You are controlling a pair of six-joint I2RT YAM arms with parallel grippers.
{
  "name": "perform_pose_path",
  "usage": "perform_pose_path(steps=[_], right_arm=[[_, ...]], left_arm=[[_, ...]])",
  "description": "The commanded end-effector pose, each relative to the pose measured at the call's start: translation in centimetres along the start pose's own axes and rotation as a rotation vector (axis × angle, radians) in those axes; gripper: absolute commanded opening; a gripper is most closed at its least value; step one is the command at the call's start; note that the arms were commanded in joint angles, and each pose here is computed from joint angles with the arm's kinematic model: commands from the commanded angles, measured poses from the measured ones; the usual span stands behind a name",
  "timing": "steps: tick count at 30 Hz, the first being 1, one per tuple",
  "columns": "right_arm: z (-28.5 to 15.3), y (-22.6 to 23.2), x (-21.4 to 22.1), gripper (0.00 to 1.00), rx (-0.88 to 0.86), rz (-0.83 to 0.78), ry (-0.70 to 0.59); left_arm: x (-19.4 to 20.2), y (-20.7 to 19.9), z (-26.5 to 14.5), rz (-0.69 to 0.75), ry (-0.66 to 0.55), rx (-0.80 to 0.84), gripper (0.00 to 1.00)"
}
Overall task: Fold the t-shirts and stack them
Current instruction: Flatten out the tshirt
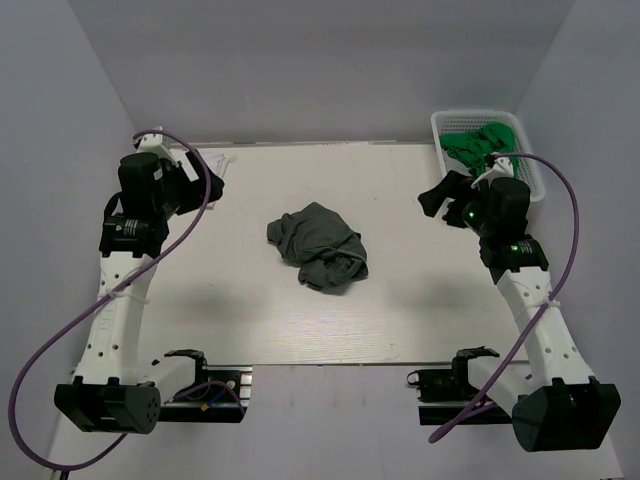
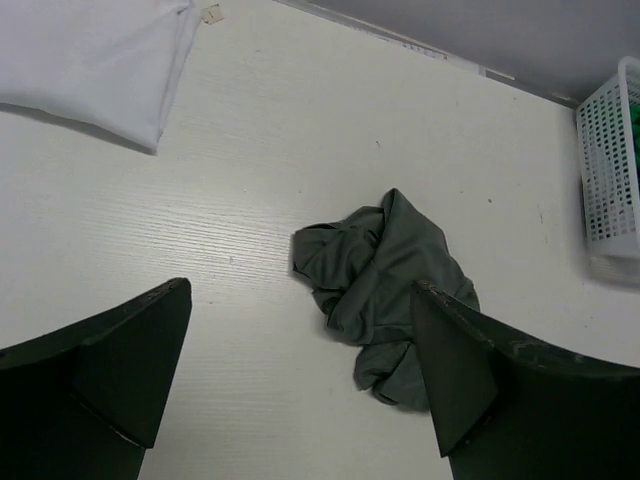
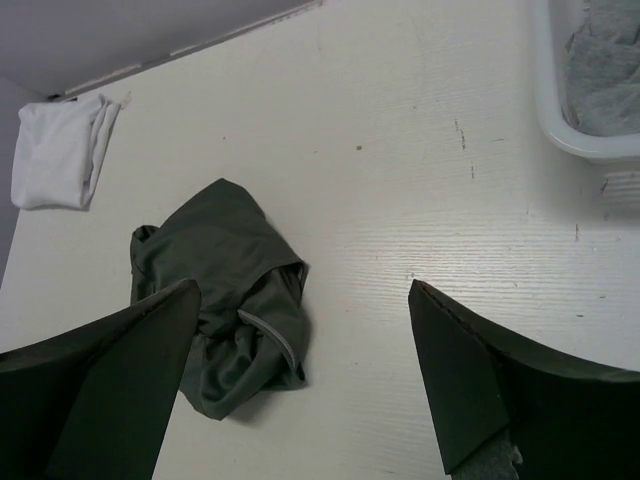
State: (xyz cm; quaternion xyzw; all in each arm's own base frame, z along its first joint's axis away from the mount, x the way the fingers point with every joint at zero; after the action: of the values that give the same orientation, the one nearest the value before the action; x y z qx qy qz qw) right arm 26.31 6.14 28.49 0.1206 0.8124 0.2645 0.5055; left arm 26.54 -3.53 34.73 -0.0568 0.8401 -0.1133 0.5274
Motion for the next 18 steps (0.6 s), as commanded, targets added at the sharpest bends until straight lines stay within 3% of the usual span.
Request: perform_pose_path(steps=[1, 8, 15, 18], right_arm=[[-0.7, 0.0, -0.5, 0.90, 0.048, 0.058, -0.056], [0.5, -3.7, 1.8, 0.90, 0.274, 0.044, 0.006], [3.1, -3.3, 4.2, 0.90, 0.204, 0.051, 0.267], [4.6, -2.6, 6.3, 0.90, 0.149, 0.014, 0.405]], left_arm=[[0.3, 0.2, -0.4, 0.000, 0.027, -0.026, 1.00], [3.2, -0.4, 2.8, -0.031, 0.178, 0.107, 1.00], [8.3, -3.1, 6.9, -0.039, 0.333, 0.290, 1.00], [11.4, -3.6, 8.9, -0.018, 0.441, 0.253, 1.00]])
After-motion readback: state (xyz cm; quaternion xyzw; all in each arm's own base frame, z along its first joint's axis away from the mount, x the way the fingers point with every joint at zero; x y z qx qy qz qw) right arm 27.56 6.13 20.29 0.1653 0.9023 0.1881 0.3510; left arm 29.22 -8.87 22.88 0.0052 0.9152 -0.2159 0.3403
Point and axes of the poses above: each gripper's point midway between its finger pads, its own z axis out along the fingers, its own y axis along the line the jaws close on, x = y × z, the point moved 8 cm from there along -z, back along the fingers, and after that the axes turned 8 degrees about z, right-handed, at the moved point
